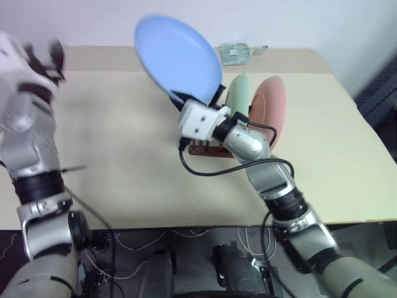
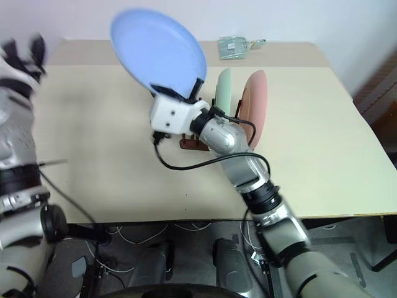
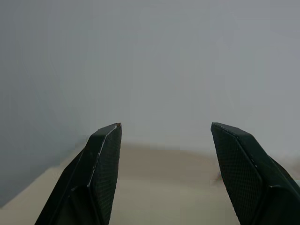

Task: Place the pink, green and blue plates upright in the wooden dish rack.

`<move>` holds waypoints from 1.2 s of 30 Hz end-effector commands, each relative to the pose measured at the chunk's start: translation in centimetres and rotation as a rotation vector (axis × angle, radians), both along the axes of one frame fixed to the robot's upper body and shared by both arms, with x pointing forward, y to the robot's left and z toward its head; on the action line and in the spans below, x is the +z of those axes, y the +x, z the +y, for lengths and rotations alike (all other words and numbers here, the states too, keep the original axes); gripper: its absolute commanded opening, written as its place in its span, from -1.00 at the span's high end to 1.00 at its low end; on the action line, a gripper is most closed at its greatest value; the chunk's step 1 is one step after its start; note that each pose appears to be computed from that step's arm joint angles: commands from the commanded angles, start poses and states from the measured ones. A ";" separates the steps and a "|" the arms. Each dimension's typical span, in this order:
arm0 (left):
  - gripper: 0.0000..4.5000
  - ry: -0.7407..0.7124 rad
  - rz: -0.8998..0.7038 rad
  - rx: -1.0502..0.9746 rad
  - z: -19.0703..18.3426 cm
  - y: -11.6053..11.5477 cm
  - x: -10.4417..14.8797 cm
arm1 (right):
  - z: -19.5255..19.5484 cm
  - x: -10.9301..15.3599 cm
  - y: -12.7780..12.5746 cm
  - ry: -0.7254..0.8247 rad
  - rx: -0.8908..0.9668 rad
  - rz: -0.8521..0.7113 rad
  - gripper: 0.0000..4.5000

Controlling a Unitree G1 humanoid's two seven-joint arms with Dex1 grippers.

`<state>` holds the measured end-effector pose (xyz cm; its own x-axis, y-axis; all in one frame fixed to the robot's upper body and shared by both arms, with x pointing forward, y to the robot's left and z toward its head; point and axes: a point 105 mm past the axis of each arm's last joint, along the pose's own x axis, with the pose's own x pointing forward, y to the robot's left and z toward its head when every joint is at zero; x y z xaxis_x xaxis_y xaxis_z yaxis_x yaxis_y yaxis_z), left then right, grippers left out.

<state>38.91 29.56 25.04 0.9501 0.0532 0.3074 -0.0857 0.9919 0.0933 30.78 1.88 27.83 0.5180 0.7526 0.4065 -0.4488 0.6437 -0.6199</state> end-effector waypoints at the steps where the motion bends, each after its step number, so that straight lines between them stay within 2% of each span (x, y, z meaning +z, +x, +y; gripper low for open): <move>1: -0.37 0.235 0.070 -0.178 -5.2 0.3 -4.2 | -0.7 2.3 -2.5 0.286 0.176 0.170 1.00; 4: -0.37 0.242 0.116 -0.346 -8.5 -0.5 -7.0 | -1.0 2.0 -2.5 0.437 0.239 0.342 1.00; 6: -0.37 0.290 0.130 -0.451 -10.4 -1.4 -8.1 | -1.2 1.4 -2.6 0.486 0.252 0.426 1.00; 11: -0.37 0.295 0.182 -0.609 -12.4 -3.1 -9.8 | -1.9 0.5 -2.4 0.564 0.219 0.531 1.00; 20: -0.37 0.297 0.203 -0.672 -13.2 -3.9 -9.8 | -2.5 -0.2 -2.3 0.663 0.182 0.635 1.00; 29: -0.37 0.312 0.215 -0.722 -14.0 -4.3 -9.7 | -3.9 -1.2 -0.7 0.806 0.085 0.746 1.00; 36: -0.37 0.331 0.235 -0.800 -15.2 -5.0 -10.0 | -4.5 -1.9 0.9 0.831 0.028 0.813 1.00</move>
<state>34.51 14.93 14.12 0.7332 -0.6790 -0.0370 0.6574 0.6939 0.2938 32.08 -3.31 23.94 0.8621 0.4262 0.2742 -0.5061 0.7522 0.4219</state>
